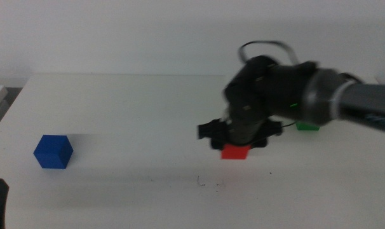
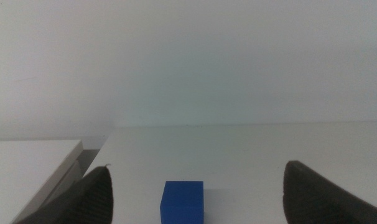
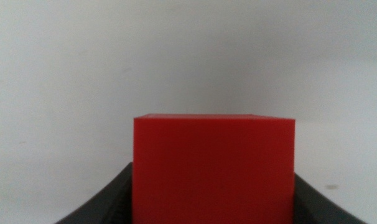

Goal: Stack red cubes first, then green, then blue cubes in a specific spot.

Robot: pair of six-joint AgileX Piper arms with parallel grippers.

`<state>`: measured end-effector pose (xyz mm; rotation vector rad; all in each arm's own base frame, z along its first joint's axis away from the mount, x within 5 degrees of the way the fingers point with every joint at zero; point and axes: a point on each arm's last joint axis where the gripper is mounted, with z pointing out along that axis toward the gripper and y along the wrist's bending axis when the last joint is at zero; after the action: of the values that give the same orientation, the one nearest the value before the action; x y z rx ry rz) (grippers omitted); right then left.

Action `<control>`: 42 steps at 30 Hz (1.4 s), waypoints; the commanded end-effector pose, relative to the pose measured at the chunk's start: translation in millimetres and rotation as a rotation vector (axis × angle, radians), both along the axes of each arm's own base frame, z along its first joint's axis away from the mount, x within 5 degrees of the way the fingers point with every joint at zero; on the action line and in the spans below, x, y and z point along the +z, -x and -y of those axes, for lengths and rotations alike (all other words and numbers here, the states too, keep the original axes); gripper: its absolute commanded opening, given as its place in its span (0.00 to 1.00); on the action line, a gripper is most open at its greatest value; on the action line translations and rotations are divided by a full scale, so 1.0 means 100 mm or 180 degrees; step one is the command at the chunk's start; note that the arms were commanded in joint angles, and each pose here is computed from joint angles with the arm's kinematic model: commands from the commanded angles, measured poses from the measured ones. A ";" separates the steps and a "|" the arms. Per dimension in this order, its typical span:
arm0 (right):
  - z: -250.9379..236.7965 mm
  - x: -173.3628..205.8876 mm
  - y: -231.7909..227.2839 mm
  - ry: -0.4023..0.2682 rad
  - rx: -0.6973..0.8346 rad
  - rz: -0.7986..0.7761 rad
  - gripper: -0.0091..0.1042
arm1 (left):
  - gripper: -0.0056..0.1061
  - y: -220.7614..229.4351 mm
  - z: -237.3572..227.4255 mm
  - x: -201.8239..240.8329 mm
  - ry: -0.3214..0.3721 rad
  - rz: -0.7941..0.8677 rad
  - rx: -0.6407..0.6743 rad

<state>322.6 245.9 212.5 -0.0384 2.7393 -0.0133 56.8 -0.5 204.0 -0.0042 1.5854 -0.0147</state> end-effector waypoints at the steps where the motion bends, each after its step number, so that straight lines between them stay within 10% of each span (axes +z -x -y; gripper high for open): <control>1: -0.20 -0.06 0.03 0.0046 -0.0011 -0.0004 0.07 | 0.89 0.00 0.00 0.02 0.0003 0.0054 -0.0019; 24: -0.56 -0.51 0.07 0.0105 -0.0208 -0.0408 0.15 | 0.89 0.00 0.00 0.02 0.0012 0.0054 -0.0018; 33: -0.57 -0.40 0.03 0.0078 -0.0143 -0.0399 0.89 | 0.89 0.00 0.00 0.02 0.0012 0.0054 -0.0018; 42: 0.04 0.89 -0.22 0.0307 0.0187 0.0197 0.90 | 0.89 0.00 0.00 0.02 0.0013 0.0054 -0.0018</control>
<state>336.9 268.1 269.5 -0.1209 2.7487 -0.0668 56.8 -0.5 204.5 -0.0044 1.5791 -0.0145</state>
